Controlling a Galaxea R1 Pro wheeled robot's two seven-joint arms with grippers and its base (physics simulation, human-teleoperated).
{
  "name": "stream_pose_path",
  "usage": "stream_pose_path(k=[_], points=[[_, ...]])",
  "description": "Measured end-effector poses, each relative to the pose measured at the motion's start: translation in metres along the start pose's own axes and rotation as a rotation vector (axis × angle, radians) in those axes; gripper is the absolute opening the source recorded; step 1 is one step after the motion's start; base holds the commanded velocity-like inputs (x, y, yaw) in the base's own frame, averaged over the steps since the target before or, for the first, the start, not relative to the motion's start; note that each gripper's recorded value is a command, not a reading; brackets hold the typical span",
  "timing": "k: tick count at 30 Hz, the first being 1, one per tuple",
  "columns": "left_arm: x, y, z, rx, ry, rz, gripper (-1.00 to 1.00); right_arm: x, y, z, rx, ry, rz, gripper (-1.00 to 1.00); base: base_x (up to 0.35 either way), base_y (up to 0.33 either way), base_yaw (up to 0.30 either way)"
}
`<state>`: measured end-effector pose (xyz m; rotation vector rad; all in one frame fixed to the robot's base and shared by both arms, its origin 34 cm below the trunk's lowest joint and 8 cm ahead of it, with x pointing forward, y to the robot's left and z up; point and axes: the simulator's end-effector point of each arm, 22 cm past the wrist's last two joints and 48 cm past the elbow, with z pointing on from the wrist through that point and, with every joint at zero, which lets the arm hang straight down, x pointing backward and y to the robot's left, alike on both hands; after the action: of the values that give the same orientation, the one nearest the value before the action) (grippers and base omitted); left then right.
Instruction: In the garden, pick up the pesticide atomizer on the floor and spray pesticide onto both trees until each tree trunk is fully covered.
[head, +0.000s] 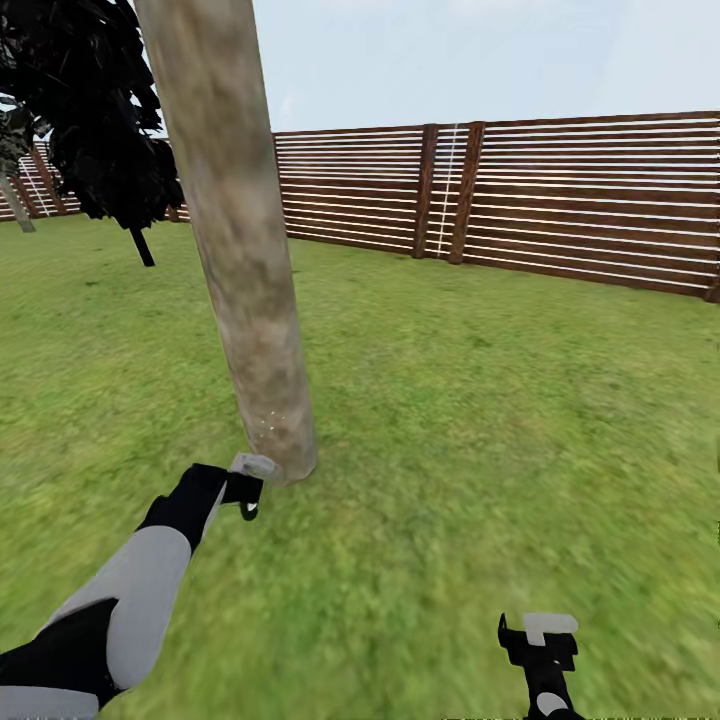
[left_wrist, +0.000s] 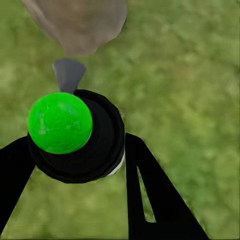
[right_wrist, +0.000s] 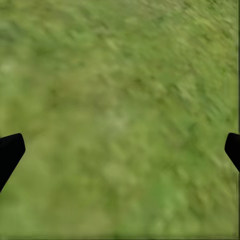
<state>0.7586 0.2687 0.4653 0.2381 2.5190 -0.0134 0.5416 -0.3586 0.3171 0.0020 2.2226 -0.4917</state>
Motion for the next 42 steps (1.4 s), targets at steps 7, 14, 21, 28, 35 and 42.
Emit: stream_pose_path(k=[7, 14, 21, 28, 35, 42], points=[[-0.001, 0.033, -0.012, 0.032, -0.011, -0.016, -1.0, 0.0, 0.0, 0.0, 0.0, 0.0, 0.0, 1.0, -0.096, 0.0, -0.08], [-0.047, 0.049, -0.037, -0.015, -0.057, -0.037, -1.0, 0.0, 0.0, 0.0, -0.002, 0.0, -0.001, 1.0, -0.017, 0.0, 0.0], [-0.023, 0.067, -0.039, -0.06, 0.01, 0.0, -1.0, 0.0, 0.001, 0.0, -0.003, -0.001, -0.003, 1.0, 0.0, 0.0, 0.0], [0.023, 0.046, -0.029, 0.042, 0.093, 0.053, -1.0, 0.0, 0.001, 0.0, -0.004, -0.001, -0.005, 1.0, 0.059, 0.01, 0.0], [0.02, 0.054, -0.033, 0.049, 0.095, 0.046, -1.0, 0.0, 0.001, 0.0, -0.005, -0.001, -0.006, 1.0, 0.269, 0.074, 0.0], [0.024, 0.047, -0.03, 0.054, 0.102, 0.088, -1.0, 0.0, 0.001, 0.0, -0.005, -0.001, -0.006, 1.0, 0.017, 0.004, 0.0]])
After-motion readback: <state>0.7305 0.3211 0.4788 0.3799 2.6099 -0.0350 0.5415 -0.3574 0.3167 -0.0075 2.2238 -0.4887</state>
